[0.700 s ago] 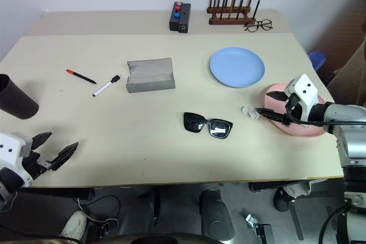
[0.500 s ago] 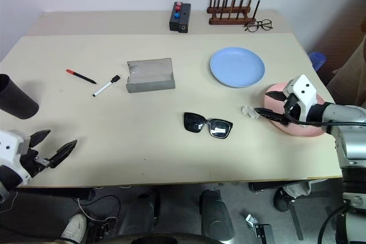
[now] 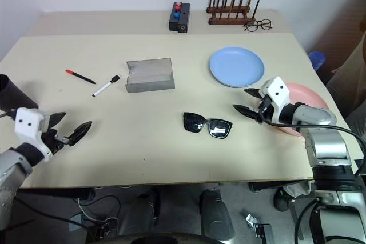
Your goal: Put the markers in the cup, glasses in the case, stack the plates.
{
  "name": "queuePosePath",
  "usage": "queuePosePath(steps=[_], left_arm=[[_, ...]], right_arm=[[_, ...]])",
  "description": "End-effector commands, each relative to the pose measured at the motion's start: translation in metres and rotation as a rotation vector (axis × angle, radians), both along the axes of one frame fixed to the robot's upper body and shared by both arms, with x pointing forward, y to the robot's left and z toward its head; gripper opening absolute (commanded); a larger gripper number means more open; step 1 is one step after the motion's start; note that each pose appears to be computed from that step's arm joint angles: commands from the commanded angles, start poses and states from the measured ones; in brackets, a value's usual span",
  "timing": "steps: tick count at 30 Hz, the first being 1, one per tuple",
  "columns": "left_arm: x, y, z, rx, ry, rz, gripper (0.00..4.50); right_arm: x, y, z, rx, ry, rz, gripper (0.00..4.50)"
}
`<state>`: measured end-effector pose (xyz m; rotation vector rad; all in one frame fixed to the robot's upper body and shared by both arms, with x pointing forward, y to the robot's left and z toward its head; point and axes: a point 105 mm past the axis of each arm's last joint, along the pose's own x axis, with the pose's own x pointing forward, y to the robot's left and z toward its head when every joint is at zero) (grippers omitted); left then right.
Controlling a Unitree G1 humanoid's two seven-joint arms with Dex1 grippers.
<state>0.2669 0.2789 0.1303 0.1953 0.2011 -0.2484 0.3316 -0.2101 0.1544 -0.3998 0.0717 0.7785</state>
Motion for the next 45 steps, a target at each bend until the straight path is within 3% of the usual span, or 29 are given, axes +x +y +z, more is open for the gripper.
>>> queuePosePath(steps=[1,10,16,19,25,32,35,42,45], left_arm=[[0.016,0.004,0.008,0.057,0.04,0.005,4.45],[0.114,-0.007,0.052,0.056,0.145,0.025,4.45],[0.155,-0.024,0.038,0.1,0.298,-0.014,4.45],[0.162,-0.029,0.026,0.184,0.38,-0.046,4.45],[0.167,-0.038,0.021,0.091,0.429,-0.074,4.45],[0.162,-0.039,0.009,0.103,0.511,-0.095,4.45],[0.16,-0.037,0.008,0.104,0.517,-0.097,3.6],[0.159,-0.036,0.014,0.08,0.483,-0.101,0.14],[0.166,-0.035,0.034,0.093,0.336,-0.102,0.03]], right_arm=[[-0.017,0.036,0.02,0.034,-0.073,0.089,3.39],[-0.059,0.133,0.032,0.197,-0.067,0.318,3.39],[-0.072,0.167,0.023,0.248,-0.043,0.367,3.39],[-0.071,0.17,0.023,0.251,-0.043,0.365,3.39],[-0.071,0.165,0.034,0.263,-0.055,0.382,3.39],[-0.067,0.169,0.036,0.261,-0.059,0.392,3.39],[-0.066,0.171,0.037,0.263,-0.061,0.396,3.39],[-0.063,0.174,0.038,0.261,-0.058,0.414,3.39],[-0.062,0.177,0.04,0.259,-0.071,0.427,3.39]])
